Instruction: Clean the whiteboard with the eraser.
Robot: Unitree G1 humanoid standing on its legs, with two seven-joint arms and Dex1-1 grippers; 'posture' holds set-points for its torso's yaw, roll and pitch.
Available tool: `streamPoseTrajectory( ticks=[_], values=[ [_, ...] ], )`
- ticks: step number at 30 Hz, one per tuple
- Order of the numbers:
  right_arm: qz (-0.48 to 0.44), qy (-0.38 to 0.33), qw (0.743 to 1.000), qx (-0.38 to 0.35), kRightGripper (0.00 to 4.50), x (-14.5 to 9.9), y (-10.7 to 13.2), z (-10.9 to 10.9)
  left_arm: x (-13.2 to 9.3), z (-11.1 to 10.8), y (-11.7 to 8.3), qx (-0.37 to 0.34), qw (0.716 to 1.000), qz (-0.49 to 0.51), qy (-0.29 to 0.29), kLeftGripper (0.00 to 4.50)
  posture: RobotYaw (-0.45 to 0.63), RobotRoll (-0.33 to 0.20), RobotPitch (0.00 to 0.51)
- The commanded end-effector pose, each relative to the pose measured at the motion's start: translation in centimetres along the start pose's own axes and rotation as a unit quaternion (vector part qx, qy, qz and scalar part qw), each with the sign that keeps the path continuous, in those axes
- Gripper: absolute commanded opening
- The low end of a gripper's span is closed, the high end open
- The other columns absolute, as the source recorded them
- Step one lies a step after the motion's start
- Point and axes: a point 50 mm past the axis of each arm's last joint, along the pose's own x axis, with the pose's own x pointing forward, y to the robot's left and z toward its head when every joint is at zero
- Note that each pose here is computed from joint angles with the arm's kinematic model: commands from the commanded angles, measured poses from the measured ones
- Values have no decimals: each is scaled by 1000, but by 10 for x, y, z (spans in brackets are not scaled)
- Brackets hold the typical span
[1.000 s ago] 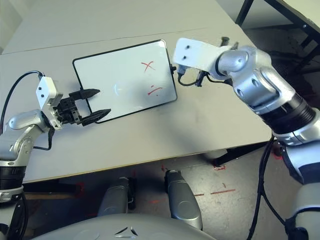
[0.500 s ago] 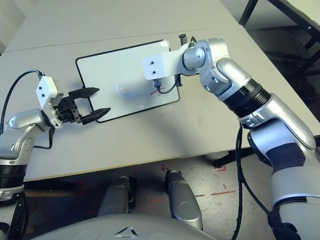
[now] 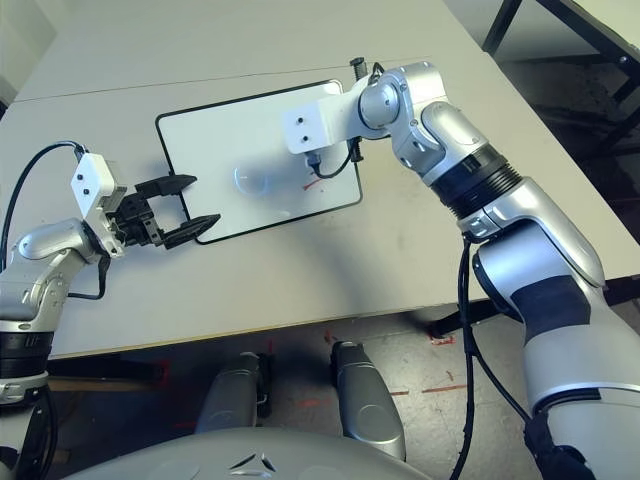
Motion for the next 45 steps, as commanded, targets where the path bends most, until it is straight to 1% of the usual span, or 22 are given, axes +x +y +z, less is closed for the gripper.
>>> streamPoseTrajectory(
  ticks=[1, 7, 18, 30, 36, 45],
  values=[
    [-6, 12, 1000, 1, 107, -1, -3, -6, 0, -3, -2, 0, 1000, -1, 6, 4500, -96, 0, 117],
    [-2, 13, 1000, -7, 107, 6, 1, -3, 0, -3, -2, 0, 1000, -1, 7, 4500, -96, 0, 121],
    [-8, -15, 1000, -22, 105, 20, -4, 22, -1, -3, -2, 0, 1000, 2, 7, 4500, -80, 0, 121],
    [-8, -48, 998, -39, 96, 21, -8, 47, 0, -4, -5, -3, 1000, 5, 3, 4500, -73, 0, 122],
    [1, -28, 999, -43, 96, 22, -4, 37, 1, -4, -6, -4, 1000, 5, 0, 4500, -81, 0, 119],
    [30, 24, 998, -47, 93, 19, 12, 6, 5, -5, -5, -4, 1000, 3, -4, 4500, -93, 0, 119]
  ],
)
